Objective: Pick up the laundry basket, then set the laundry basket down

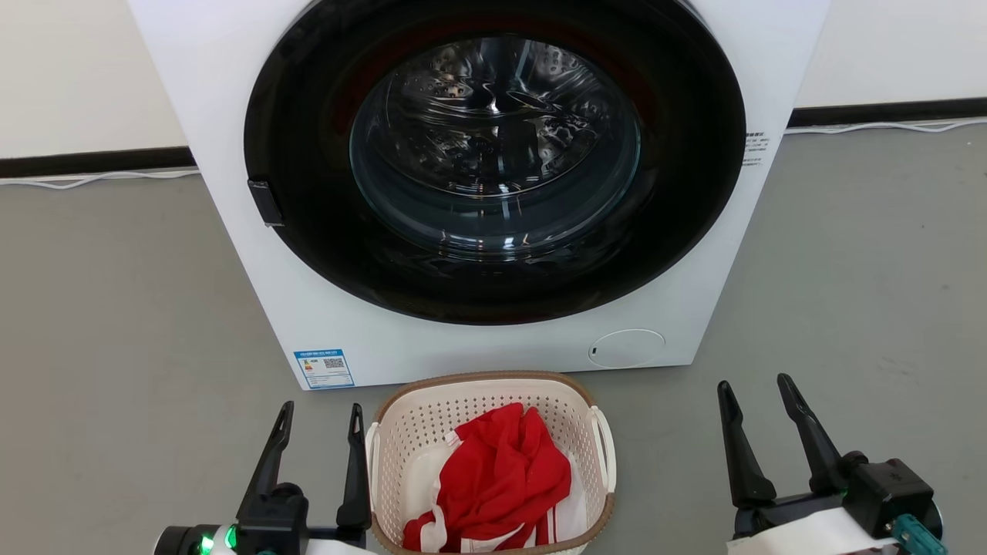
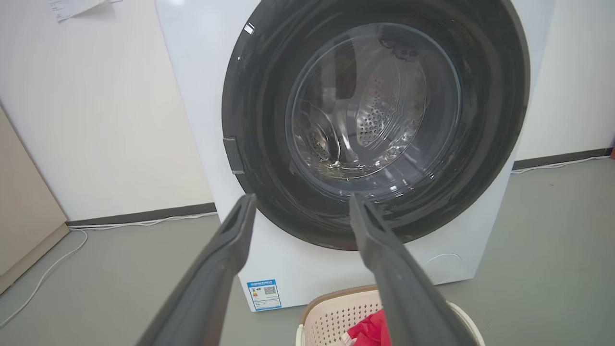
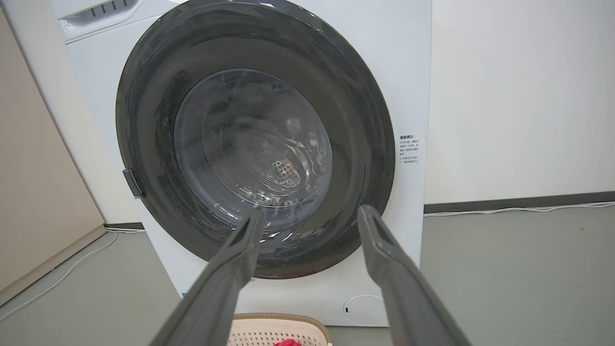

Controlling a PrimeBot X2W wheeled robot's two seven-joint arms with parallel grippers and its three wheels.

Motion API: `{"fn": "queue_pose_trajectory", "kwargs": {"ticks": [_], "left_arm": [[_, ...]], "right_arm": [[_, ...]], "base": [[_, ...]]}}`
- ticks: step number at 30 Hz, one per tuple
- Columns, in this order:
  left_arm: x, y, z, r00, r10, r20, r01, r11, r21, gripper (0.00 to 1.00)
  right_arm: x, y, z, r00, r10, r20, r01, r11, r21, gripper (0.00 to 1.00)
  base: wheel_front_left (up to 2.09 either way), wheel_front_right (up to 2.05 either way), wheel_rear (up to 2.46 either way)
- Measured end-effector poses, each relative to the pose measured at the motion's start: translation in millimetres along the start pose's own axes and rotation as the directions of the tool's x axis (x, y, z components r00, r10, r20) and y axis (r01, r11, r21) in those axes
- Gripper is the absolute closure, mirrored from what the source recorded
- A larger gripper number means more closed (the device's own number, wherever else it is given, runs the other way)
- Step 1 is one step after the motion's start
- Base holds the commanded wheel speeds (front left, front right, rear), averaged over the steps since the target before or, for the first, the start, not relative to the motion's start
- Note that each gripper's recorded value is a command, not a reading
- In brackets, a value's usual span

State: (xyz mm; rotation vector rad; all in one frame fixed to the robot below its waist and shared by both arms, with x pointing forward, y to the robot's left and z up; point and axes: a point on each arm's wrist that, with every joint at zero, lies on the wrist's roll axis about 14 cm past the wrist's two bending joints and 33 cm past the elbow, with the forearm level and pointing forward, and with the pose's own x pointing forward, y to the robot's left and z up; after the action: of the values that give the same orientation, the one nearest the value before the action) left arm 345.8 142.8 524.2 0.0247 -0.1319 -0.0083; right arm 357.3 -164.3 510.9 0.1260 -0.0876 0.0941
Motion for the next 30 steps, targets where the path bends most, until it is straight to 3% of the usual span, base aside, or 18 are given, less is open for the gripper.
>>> {"fn": "queue_pose_trajectory", "kwargs": {"ticks": [30], "left_arm": [[-3.2, 2.4, -11.3, 0.999, 0.013, -0.031, -0.013, 1.0, 0.015, 0.0]], "right_arm": [[1.9, 0.1, -5.6, 1.0, 0.004, -0.014, -0.005, 1.0, -0.019, 0.0]], "base": [[0.0, 0.0, 0.0]]}}
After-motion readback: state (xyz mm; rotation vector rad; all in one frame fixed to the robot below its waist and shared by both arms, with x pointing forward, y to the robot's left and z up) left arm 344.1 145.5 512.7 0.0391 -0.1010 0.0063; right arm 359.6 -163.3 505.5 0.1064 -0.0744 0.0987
